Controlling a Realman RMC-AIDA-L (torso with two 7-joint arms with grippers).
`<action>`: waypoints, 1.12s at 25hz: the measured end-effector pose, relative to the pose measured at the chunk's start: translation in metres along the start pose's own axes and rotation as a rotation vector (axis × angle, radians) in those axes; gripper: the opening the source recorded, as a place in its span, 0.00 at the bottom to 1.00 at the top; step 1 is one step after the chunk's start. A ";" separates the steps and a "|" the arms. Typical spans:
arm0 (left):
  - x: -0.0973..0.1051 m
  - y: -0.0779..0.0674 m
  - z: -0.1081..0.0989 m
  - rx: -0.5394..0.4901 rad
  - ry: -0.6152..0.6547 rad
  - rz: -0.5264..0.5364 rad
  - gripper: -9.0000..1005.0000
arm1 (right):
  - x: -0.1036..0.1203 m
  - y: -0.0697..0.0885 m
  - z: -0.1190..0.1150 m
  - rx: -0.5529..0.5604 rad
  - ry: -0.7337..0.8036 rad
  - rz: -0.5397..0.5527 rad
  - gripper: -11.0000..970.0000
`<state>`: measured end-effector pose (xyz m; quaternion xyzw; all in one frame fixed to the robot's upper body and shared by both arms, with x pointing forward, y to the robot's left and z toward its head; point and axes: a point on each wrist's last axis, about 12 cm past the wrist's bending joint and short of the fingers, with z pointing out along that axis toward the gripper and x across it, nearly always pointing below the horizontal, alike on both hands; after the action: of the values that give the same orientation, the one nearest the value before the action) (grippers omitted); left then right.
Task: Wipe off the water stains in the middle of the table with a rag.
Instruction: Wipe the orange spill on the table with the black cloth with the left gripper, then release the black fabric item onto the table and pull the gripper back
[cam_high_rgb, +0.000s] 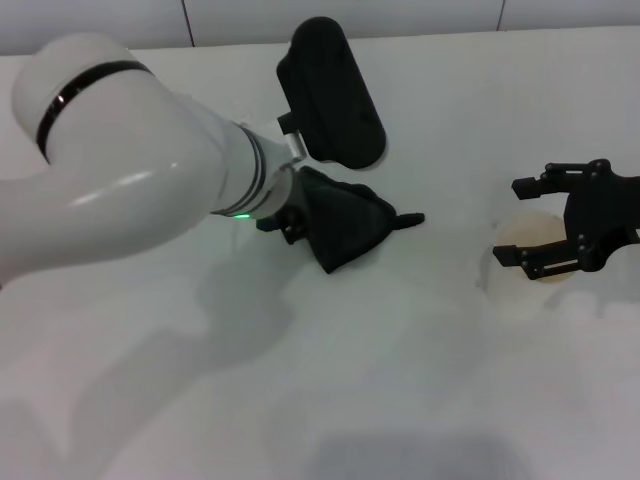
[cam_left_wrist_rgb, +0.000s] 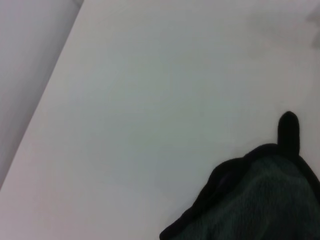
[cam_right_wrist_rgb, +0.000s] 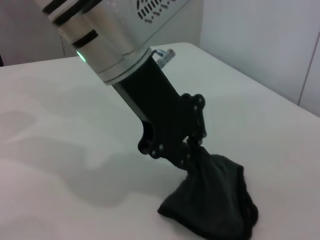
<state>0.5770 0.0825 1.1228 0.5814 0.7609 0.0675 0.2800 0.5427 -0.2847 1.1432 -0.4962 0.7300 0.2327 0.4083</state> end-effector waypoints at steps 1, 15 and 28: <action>0.001 0.001 -0.001 0.003 0.008 -0.006 0.10 | 0.000 0.000 0.000 0.002 0.000 0.001 0.90; 0.036 0.027 -0.040 0.136 0.072 -0.252 0.12 | -0.002 -0.005 -0.004 0.020 -0.003 0.001 0.90; 0.059 0.033 -0.037 0.144 0.178 -0.349 0.13 | -0.003 -0.004 -0.002 0.013 -0.004 -0.006 0.90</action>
<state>0.5763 0.1552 1.1475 0.4512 0.8745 0.0146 0.1771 0.5460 -0.2861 1.1475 -0.4952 0.7293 0.2277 0.4136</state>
